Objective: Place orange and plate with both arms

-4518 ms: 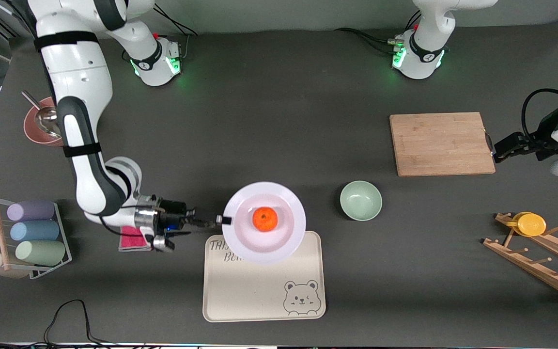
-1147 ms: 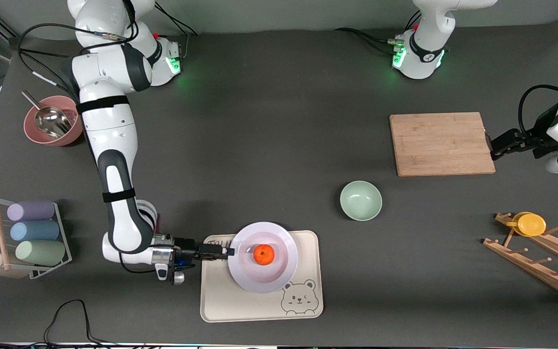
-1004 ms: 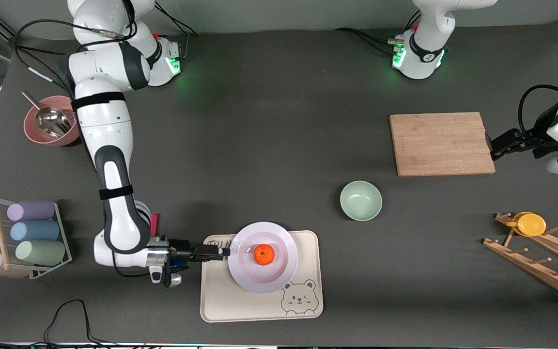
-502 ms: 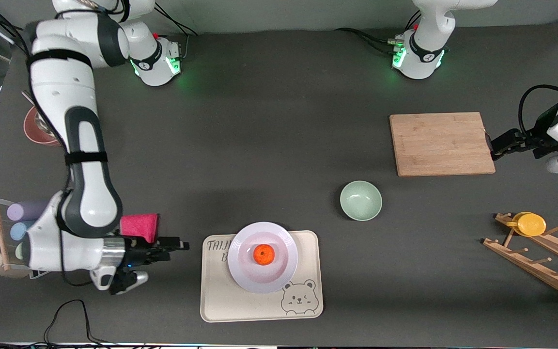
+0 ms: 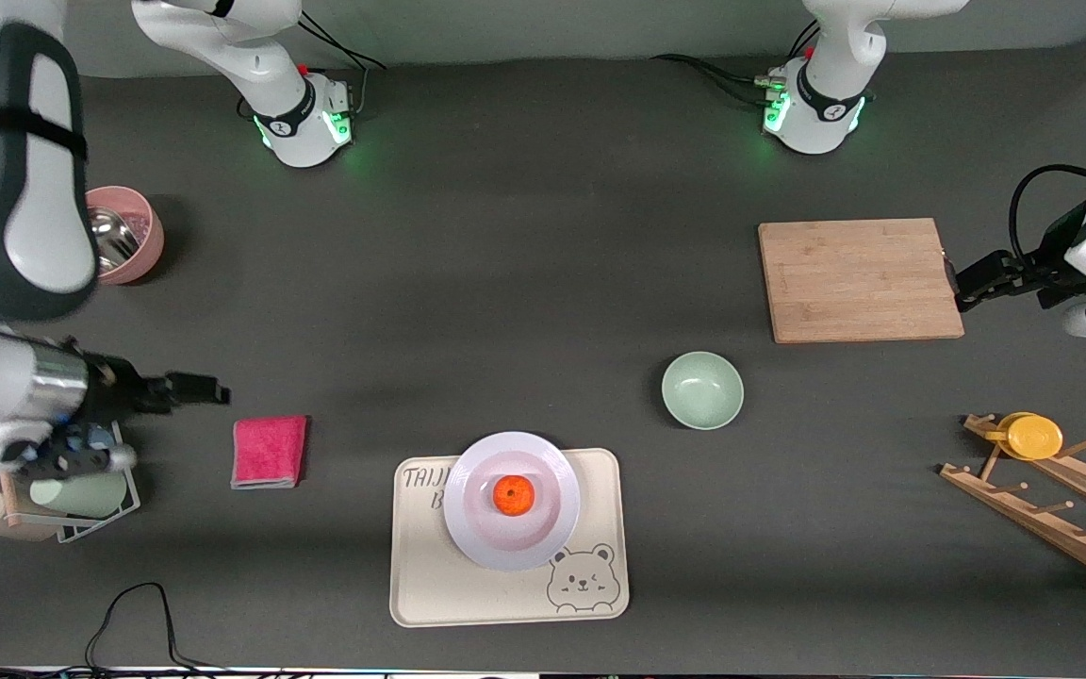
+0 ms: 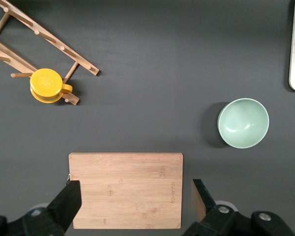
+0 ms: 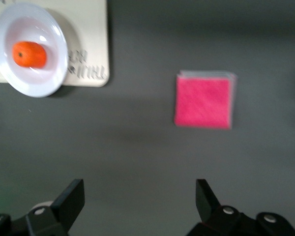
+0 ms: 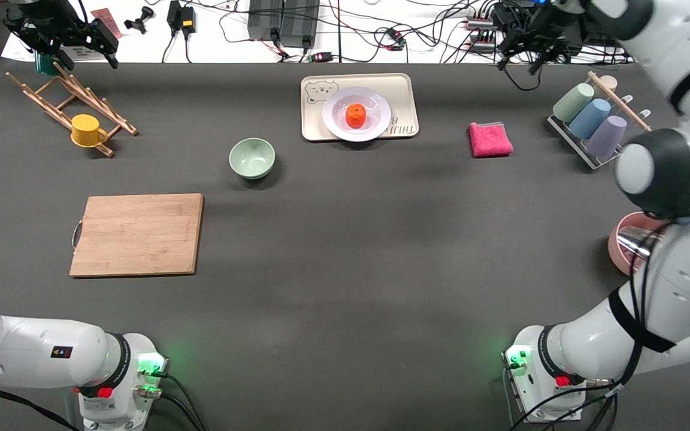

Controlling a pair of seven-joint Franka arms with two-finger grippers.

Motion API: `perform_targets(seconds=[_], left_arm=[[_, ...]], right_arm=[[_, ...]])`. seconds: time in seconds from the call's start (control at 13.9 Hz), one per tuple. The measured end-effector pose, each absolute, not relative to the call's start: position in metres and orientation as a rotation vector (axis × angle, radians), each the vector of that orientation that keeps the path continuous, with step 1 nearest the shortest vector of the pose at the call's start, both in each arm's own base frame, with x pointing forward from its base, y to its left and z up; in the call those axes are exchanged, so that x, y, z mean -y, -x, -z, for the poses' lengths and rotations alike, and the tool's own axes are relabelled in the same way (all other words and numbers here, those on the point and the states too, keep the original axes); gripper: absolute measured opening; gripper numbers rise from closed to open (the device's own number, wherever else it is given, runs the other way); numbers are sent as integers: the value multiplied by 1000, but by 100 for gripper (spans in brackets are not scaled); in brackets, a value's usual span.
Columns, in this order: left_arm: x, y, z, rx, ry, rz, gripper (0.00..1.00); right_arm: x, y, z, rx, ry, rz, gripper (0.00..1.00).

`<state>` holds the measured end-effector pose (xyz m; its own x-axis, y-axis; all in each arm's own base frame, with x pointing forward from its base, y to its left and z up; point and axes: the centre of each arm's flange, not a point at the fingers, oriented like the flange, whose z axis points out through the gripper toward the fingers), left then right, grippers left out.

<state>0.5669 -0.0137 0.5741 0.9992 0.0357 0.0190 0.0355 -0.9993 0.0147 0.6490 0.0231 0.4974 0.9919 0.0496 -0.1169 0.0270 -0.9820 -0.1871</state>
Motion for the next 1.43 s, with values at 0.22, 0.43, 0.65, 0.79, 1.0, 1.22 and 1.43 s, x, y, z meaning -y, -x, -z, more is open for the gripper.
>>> perform_targets(seconds=[0.22,0.43,0.65,0.79,1.0,1.22,1.43], left_arm=[[14,-567,-574,-56,-3127,-28,100],[14,-567,-574,-56,-3127,-28,100],[14,-567,-574,-55,-3127,-28,100],[14,-567,-574,-55,-3127,-28,100],[14,-567,-574,-55,-3127,-28,100],[14,-567,-574,-55,-3127,-28,100],[15,-567,-573,-52,-3127,-25,100]], right_arm=[[-13,-601,-541,10,3025,-146,100],[-7,-577,-569,9,3075,-112,100],[3,-577,-582,-10,3098,-73,100],[16,-584,-583,-36,3102,-60,100],[26,-595,-577,-57,3108,-66,100],[20,-594,-580,-42,3114,-83,100],[23,-593,-583,-42,3132,-88,100]])
